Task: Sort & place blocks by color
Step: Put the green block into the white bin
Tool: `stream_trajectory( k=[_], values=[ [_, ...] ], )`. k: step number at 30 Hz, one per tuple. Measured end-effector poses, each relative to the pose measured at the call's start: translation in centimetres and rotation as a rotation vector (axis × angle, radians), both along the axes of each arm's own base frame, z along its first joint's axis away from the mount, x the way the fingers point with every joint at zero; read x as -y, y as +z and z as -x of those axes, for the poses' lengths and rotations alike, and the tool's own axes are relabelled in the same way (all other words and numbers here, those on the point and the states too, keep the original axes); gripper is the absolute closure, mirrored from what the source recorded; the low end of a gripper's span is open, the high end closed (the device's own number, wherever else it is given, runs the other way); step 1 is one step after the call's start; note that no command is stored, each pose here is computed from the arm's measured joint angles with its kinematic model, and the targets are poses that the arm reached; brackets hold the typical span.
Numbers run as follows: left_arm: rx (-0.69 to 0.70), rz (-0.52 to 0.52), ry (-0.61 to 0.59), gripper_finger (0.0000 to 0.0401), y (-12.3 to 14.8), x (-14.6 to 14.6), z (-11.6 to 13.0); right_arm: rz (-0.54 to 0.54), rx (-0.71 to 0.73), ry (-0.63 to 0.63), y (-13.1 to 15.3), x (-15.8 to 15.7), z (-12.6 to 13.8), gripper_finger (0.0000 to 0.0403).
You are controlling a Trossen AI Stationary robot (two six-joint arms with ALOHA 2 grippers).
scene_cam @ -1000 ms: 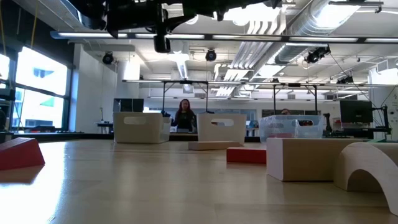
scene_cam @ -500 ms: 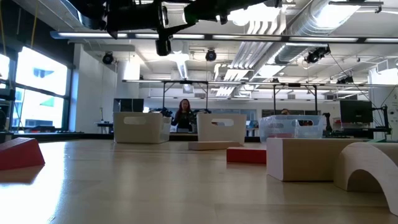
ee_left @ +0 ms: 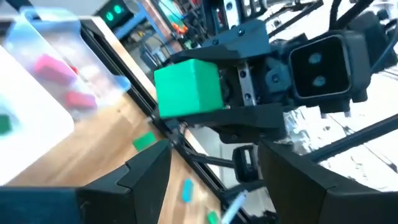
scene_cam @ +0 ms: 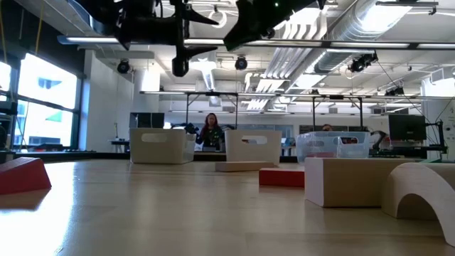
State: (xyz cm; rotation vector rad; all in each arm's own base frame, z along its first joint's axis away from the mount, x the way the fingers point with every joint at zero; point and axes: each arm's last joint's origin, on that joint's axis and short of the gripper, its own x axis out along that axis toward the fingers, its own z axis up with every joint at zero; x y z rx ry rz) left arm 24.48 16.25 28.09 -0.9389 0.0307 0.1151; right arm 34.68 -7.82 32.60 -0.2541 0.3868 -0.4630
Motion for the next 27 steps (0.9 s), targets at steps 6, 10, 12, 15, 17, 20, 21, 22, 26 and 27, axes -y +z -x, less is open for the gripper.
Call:
stream_trajectory(
  k=[6, 10, 12, 15, 17, 20, 21, 22, 26, 27],
  values=[
    [-0.012, -0.085, 0.007, 0.0174, 0.0, -0.3, 0.2, -0.003, -0.095, -0.187, -1.0, 1.0, 0.8, 0.0293],
    [-0.035, -0.158, -0.001, 0.0174, -0.2, -0.3, 0.2, -0.087, -0.117, -0.275, -1.9, 2.2, 1.2, 0.0293],
    [-0.064, -0.174, -0.006, 0.0174, -0.5, -0.3, 0.3, -0.153, -0.127, -0.308, -2.6, 2.9, 1.3, 0.0293],
    [-0.127, -0.179, -0.008, 0.0174, -1.2, -0.3, 0.4, -0.268, -0.115, -0.329, -3.5, 3.7, 1.3, 0.0293],
    [-0.181, -0.177, -0.008, 0.0174, -1.7, -0.2, 0.5, -0.338, -0.113, -0.335, -4.1, 4.1, 1.3, 0.0293],
    [-0.275, -0.174, 0.004, 0.0174, -2.6, -0.1, 0.7, -0.428, -0.122, -0.326, -5.1, 4.8, 1.2, 0.0293],
    [-0.308, -0.172, 0.009, 0.0174, -2.9, 0.0, 0.8, -0.457, -0.124, -0.316, -5.4, 5.1, 1.1, 0.0293],
    [-0.34, -0.174, 0.017, 0.0174, -3.2, 0.0, 0.9, -0.488, -0.128, -0.309, -5.8, 5.3, 1.0, 0.0293],
    [-0.465, -0.177, 0.041, 0.0174, -4.1, 0.5, 1.1, -0.56, -0.166, -0.33, -7.3, 6.0, 0.8, 0.0293],
    [-0.49, -0.18, 0.044, 0.0174, -4.3, 0.7, 1.1, -0.569, -0.18, -0.336, -7.7, 6.1, 0.8, 0.0293]
  ],
)
